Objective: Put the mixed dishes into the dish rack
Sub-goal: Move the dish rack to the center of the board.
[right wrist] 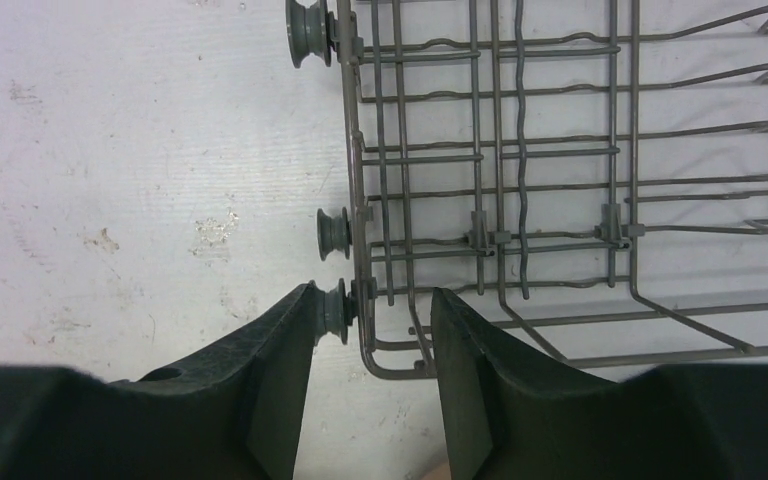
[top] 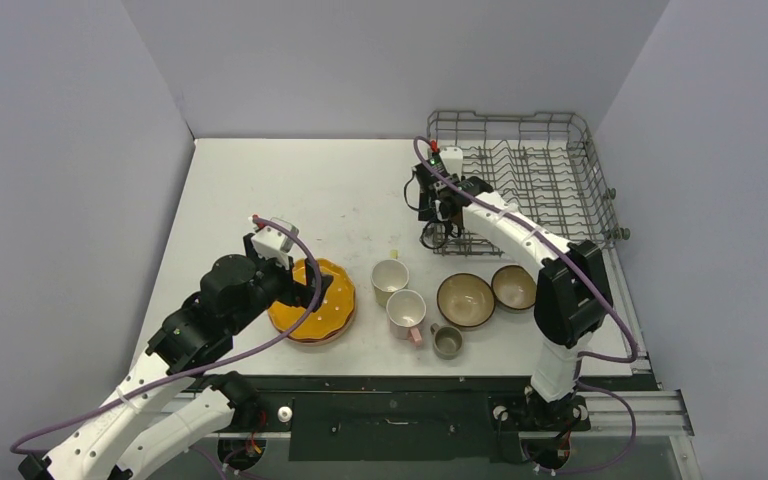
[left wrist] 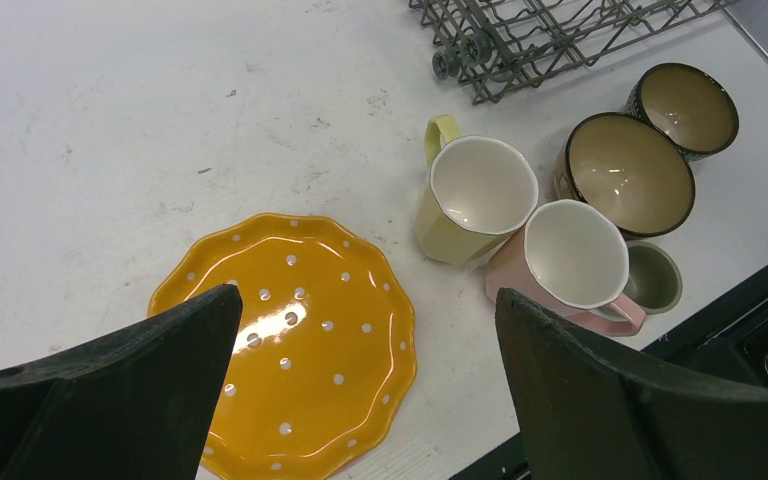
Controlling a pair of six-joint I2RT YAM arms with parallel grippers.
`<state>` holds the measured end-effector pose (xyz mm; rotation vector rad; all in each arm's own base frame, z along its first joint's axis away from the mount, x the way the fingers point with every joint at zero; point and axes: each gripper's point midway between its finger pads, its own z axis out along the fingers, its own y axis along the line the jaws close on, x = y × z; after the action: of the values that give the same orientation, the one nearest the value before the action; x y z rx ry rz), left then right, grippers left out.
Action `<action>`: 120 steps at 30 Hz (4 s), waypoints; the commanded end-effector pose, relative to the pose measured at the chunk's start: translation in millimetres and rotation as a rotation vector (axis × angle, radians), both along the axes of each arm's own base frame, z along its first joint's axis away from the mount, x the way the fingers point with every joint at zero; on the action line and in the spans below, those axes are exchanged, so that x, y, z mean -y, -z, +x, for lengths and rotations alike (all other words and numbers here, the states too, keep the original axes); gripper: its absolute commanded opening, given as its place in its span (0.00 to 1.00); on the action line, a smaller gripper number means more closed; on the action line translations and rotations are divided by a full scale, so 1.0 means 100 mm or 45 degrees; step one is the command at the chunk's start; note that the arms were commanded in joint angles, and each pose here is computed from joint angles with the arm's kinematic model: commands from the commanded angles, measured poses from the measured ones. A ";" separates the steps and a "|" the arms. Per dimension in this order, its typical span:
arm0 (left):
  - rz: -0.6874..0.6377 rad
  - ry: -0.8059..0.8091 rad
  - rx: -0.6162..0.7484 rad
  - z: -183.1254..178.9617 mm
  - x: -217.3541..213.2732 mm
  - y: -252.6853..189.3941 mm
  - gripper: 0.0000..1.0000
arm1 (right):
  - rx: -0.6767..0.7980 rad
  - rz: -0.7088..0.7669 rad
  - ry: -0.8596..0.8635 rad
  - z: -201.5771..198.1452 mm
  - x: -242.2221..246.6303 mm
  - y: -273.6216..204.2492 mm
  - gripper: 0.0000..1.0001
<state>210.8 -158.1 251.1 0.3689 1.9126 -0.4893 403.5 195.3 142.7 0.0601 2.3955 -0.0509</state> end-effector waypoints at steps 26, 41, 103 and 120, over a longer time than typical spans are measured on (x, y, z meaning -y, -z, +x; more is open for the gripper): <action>-0.068 0.039 0.074 -0.02 0.03 -0.29 0.96 | -0.033 0.085 -0.013 0.63 -0.17 0.33 0.19; -0.066 0.040 0.079 -0.02 0.03 -0.30 0.96 | -0.056 0.084 -0.039 0.66 -0.27 0.38 0.00; -0.160 0.009 0.112 -0.01 -0.09 -0.44 0.96 | 0.269 0.262 -0.668 0.59 -2.51 -0.20 0.00; -0.166 0.003 0.118 -0.01 -0.10 -0.46 0.96 | 0.384 0.457 -0.542 0.68 -2.90 -0.37 0.00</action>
<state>208.3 -145.8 268.1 0.3222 1.8644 -0.5488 461.1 416.1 98.1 -0.2900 2.3072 0.2551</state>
